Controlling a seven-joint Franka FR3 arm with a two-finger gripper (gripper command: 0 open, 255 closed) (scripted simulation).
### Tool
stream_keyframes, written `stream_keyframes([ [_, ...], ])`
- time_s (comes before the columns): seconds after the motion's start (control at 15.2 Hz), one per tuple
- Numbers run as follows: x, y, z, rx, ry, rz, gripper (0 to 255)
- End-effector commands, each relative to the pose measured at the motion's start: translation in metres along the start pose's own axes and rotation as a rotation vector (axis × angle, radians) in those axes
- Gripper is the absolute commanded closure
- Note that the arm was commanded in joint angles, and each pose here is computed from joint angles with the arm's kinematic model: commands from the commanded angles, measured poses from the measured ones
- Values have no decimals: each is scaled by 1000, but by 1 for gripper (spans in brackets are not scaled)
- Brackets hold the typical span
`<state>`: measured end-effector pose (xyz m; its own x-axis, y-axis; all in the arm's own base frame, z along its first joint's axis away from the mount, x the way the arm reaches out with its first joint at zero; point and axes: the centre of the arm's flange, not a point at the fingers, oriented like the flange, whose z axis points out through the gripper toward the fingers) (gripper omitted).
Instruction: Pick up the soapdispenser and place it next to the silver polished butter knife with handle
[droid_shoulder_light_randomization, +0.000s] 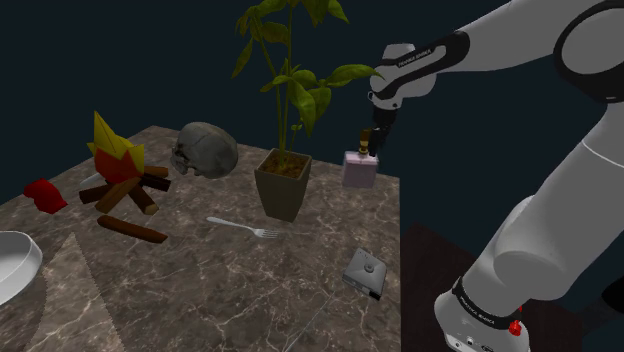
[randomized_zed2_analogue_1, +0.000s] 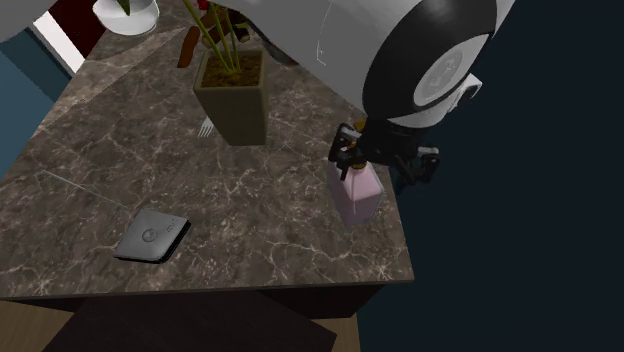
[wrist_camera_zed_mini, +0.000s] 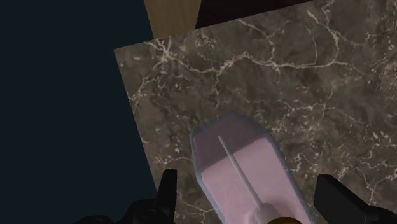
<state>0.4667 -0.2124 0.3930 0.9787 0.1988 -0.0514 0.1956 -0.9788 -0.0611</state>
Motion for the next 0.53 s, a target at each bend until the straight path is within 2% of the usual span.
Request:
stream_keyframes([
  [0.0, 5, 3, 7, 7, -9, -30, 0],
  [0.46, 5, 3, 37, 7, -9, -30, 0],
])
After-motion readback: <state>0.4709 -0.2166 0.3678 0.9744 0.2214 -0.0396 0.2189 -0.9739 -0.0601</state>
